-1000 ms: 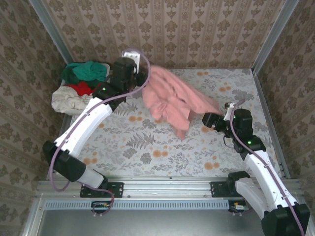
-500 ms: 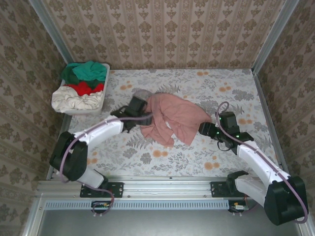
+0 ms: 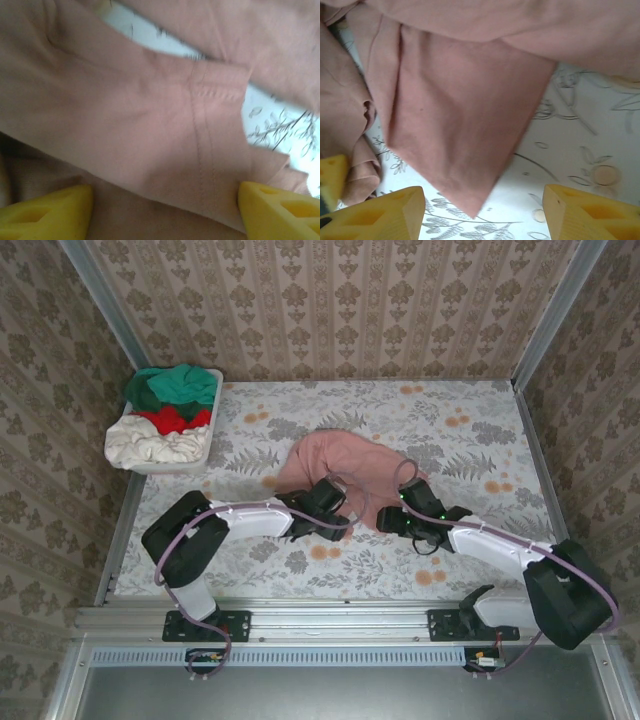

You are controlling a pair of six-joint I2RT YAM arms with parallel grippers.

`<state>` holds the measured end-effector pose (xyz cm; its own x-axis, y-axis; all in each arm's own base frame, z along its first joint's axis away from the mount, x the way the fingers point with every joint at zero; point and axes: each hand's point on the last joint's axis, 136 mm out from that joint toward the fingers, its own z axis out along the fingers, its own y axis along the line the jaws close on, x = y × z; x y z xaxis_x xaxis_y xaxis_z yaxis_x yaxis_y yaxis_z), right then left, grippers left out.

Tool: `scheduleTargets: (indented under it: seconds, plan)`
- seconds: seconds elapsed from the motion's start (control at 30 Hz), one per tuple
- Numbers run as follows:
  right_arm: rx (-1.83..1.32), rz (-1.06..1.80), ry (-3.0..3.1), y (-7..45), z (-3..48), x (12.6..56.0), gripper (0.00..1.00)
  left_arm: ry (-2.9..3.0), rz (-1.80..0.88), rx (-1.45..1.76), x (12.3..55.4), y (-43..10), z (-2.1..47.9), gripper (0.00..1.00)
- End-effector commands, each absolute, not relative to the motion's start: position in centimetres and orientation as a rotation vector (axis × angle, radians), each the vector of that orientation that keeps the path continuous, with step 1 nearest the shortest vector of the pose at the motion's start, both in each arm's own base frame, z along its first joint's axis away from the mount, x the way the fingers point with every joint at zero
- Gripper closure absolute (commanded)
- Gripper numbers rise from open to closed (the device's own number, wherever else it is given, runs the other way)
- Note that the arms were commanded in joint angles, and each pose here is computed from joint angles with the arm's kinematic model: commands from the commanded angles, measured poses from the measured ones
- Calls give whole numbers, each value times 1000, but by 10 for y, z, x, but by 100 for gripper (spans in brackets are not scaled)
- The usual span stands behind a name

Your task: Fold and stack the t-shirts

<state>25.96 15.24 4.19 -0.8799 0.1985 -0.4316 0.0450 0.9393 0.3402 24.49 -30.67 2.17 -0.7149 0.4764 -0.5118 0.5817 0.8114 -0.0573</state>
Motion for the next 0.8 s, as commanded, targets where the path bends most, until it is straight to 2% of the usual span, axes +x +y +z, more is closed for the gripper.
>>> scheduleTargets:
  seconds: [0.0, 0.1, 0.17, 0.23, 0.27, 0.37, 0.53, 0.63, 0.7, 0.77]
  plan:
    - [210, 387, 2633, 154, 29, 262, 35, 2525, -380, 773, 241, -317, 15, 26]
    - [197, 316, 2668, 154, 19, 263, 36, 2583, -297, 748, 246, -304, 0, 45]
    - [203, 255, 2687, 151, 12, 263, 36, 2609, -330, 712, 249, -298, -2, 65]
    - [209, 185, 2701, 148, 7, 263, 36, 2606, -373, 654, 254, -289, 8, 78]
    - [204, 164, 2707, 148, 5, 264, 38, 2589, -402, 636, 256, -287, 18, 80]
    - [173, 131, 2731, 154, -2, 267, 52, 2525, -448, 592, 265, -277, 60, 87]
    - [123, 39, 2745, 152, -2, 270, 82, 2413, -395, 526, 274, -246, 141, 94]
    - [125, -6, 2702, 141, 18, 271, 96, 2353, -397, 447, 274, -220, 183, 98]
    - [133, -42, 2651, 128, 45, 269, 100, 2320, -353, 371, 273, -196, 209, 100]
    - [148, -31, 2565, 115, 85, 267, 100, 2268, -323, 302, 272, -173, 238, 100]
